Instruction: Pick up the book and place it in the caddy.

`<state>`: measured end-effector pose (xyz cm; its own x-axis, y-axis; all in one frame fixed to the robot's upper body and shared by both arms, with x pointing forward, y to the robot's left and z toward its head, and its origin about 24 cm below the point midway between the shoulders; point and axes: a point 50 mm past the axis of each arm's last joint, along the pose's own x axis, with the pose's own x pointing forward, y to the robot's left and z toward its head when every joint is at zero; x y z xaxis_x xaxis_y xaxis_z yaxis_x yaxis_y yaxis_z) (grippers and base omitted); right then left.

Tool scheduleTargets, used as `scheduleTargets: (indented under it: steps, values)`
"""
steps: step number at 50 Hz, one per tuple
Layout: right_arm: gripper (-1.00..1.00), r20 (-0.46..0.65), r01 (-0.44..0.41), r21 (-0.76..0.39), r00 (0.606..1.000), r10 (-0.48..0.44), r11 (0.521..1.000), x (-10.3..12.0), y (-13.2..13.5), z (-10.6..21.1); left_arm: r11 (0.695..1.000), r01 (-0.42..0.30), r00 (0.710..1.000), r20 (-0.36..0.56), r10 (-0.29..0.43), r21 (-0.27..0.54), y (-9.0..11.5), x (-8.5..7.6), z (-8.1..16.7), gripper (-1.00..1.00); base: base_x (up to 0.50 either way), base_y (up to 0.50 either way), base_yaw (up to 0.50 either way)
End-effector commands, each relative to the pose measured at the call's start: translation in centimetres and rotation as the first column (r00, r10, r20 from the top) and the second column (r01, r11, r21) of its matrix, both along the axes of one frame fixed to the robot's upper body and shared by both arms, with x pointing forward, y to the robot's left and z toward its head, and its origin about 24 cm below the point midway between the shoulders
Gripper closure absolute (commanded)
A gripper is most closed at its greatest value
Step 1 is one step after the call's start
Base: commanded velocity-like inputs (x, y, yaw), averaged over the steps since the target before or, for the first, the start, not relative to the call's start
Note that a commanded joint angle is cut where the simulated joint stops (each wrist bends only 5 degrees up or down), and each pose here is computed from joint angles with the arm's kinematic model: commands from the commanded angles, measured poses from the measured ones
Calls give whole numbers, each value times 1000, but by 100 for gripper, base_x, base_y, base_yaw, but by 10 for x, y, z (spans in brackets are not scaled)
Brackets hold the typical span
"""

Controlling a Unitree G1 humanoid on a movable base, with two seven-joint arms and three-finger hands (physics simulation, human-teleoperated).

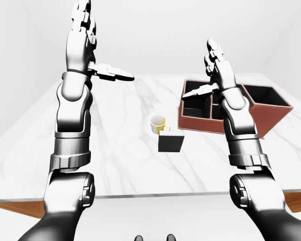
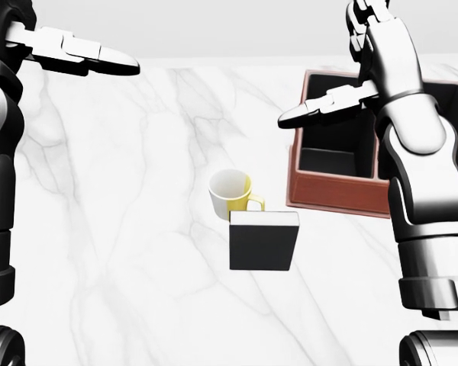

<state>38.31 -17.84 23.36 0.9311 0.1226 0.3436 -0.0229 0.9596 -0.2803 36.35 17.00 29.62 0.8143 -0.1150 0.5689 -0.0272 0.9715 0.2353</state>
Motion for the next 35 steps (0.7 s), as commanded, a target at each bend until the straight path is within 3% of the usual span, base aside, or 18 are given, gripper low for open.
scheduleTargets:
  steps: [1, 35]
  values:
    - [-100, -1, -4, -4, 1000, 4, 1000, -1, -1, -1, 1000, 1, 1000, 8, -1, 6, -1, -1, 1, -100, 26, 0, 0]
    - [-100, -1, -8, -11, 1000, 8, 1000, -5, -2, -5, 1000, 4, 1000, 0, -4, 21, -3, -2, -3, -100, 26, 0, 0]
